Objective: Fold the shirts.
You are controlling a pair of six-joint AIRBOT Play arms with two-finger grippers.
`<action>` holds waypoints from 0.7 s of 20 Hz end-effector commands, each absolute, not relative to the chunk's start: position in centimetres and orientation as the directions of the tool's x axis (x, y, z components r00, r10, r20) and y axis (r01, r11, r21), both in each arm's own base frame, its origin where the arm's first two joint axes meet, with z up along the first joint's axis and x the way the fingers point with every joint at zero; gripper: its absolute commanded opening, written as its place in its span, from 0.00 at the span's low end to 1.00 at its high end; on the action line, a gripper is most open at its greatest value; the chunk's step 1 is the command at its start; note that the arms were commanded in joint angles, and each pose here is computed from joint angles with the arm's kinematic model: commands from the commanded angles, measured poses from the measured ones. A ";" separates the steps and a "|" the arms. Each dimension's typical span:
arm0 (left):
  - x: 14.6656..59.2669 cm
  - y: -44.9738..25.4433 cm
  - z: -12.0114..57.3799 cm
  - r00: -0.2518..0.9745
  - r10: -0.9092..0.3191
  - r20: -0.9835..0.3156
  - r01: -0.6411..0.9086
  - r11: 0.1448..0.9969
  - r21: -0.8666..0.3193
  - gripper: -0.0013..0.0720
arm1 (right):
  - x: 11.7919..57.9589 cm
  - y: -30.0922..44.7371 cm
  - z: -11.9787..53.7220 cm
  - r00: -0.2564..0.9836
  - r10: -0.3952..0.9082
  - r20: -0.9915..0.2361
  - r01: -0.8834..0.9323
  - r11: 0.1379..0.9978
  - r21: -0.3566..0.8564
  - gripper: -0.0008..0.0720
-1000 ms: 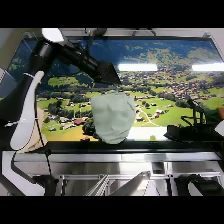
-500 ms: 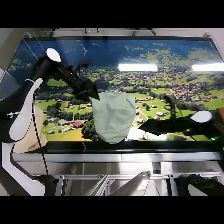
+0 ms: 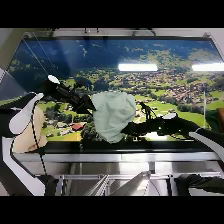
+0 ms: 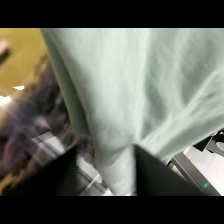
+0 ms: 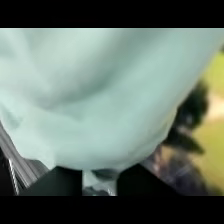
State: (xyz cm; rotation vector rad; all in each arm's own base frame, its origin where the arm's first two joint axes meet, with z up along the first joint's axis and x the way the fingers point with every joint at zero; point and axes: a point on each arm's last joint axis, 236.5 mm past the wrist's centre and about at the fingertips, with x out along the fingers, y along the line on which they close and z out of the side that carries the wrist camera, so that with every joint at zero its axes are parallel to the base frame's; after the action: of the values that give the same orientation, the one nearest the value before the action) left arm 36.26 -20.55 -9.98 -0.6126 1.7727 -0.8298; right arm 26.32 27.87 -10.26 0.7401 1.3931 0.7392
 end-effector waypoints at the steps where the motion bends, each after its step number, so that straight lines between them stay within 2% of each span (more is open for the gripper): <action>1: 36.7 -22.8 -10.7 -0.305 -0.780 -0.547 -0.021 0.579 -0.815 0.02 | 27.6 29.7 -8.1 0.043 0.861 -0.508 -0.067 0.509 0.858 0.04; 4: 38.8 -26.1 -2.9 -0.237 -0.916 -0.324 0.033 0.325 -0.945 0.02 | 26.5 30.9 -4.2 -0.029 0.912 -0.410 -0.121 0.404 0.907 0.03; 6: 38.6 -26.9 4.7 -0.251 -0.948 -0.196 0.122 0.170 -0.978 0.02 | 24.8 30.7 1.6 -0.100 0.954 -0.283 -0.183 0.261 0.948 0.03; 7: 38.0 -26.8 8.2 -0.268 -0.947 -0.177 0.187 0.129 -0.974 0.02 | 24.4 29.9 5.1 -0.120 0.968 -0.221 -0.223 0.191 0.956 0.03; 8: 37.4 -26.7 11.7 -0.269 -0.945 -0.188 0.262 0.116 -0.958 0.02 | 24.2 28.6 9.0 -0.115 0.978 -0.172 -0.276 0.135 0.952 0.03; 10: 35.8 -26.6 18.7 -0.228 -0.949 -0.218 0.423 0.105 -0.900 0.02 | 25.0 25.4 16.7 -0.011 0.994 -0.110 -0.408 0.096 0.908 0.03; 14: 31.3 -27.4 30.8 -0.127 -0.967 -0.221 0.671 0.080 -0.737 0.02 | 25.7 19.4 29.4 0.275 0.961 0.026 -0.654 0.167 0.737 0.03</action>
State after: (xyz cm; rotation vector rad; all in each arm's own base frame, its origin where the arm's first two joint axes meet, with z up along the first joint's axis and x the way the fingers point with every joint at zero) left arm 35.09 -26.89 22.42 -0.5468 1.0484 -1.4422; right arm 27.67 22.85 21.07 0.7858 0.7605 1.2405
